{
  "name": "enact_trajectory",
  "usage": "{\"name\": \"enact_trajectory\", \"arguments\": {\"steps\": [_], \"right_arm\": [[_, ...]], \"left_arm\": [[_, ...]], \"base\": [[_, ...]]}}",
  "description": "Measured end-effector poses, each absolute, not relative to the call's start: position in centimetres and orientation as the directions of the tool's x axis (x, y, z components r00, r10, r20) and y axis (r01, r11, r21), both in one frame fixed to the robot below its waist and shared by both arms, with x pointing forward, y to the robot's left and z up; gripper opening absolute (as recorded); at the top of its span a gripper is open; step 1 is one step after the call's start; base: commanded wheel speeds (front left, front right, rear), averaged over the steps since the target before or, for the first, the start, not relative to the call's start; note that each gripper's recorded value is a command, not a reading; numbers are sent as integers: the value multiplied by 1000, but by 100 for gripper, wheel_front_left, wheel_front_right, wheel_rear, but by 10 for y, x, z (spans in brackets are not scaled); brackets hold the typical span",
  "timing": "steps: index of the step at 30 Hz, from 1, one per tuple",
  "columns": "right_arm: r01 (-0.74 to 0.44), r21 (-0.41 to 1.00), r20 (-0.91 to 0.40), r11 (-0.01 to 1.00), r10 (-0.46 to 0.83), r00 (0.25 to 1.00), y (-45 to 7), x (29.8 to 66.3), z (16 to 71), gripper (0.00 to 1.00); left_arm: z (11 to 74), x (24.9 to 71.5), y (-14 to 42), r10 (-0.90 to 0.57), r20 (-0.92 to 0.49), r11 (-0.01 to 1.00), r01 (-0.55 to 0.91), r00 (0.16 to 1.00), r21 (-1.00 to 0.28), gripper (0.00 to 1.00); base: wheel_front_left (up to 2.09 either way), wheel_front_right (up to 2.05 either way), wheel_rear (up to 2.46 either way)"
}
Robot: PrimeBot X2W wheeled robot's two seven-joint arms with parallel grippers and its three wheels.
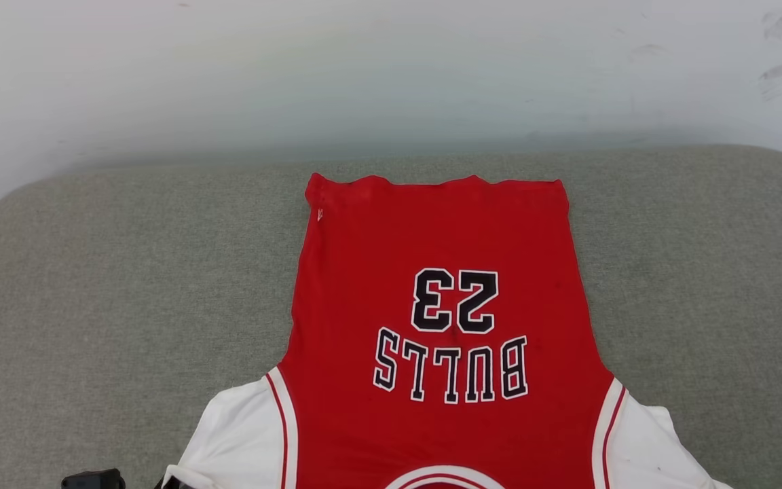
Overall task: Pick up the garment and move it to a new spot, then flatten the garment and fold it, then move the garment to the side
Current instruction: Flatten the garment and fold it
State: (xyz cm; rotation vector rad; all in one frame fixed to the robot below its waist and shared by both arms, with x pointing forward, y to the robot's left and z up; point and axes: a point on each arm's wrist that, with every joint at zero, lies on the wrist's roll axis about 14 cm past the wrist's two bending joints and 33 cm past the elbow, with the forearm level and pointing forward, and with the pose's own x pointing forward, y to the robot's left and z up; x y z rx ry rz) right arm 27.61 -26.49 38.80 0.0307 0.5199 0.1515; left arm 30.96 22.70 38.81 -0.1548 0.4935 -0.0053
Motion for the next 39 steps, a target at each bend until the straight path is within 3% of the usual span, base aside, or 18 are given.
{"name": "enact_trajectory", "arguments": {"steps": [3, 4, 5, 6, 7, 14, 21, 26, 33, 36, 39], "right_arm": [[-124, 70, -504, 990, 142, 852, -265, 272, 389, 0], [-123, 66, -497, 990, 139, 857, -265, 274, 391, 5], [-115, 65, -483, 991, 132, 865, -266, 277, 396, 30], [-113, 65, -476, 992, 130, 870, -265, 280, 398, 88], [-113, 60, -467, 992, 128, 875, -264, 283, 402, 100], [-110, -4, -349, 994, 102, 931, -274, 319, 444, 100], [-150, -113, -125, 982, 136, 983, -272, 404, 531, 100], [-199, -153, -66, 968, 191, 979, -258, 470, 575, 100], [-314, -149, -315, 938, 256, 914, -227, 545, 552, 100], [-337, -87, -473, 938, 259, 842, -217, 569, 523, 100], [-346, -27, -658, 938, 244, 713, -211, 581, 482, 100]], "left_arm": [[390, 308, 226, -38, -467, 988, -37, 884, -149, 0], [391, 309, 225, -41, -460, 988, -33, 887, -151, 0], [393, 309, 224, -43, -454, 988, -30, 890, -153, 0], [395, 310, 222, -48, -447, 988, -23, 893, -152, 0], [397, 311, 220, -53, -440, 988, -17, 896, -154, 0], [416, 327, 204, -84, -372, 986, 24, 925, -164, 0], [434, 351, 191, -98, -303, 986, 51, 948, -159, 0], [442, 368, 183, -105, -265, 986, 65, 959, -154, 0], [437, 386, 181, -85, -260, 987, 45, 962, -157, 0], [430, 391, 183, -69, -272, 987, 27, 960, -157, 0], [422, 396, 183, -58, -284, 987, 13, 957, -158, 0]], "base": [[0, 0, 0], [0, 0, 0], [0, 0, 0], [0, 0, 0], [0, 0, 0], [0, 0, 0], [0, 0, 0], [0, 0, 0], [0, 0, 0], [0, 0, 0], [0, 0, 0]]}}
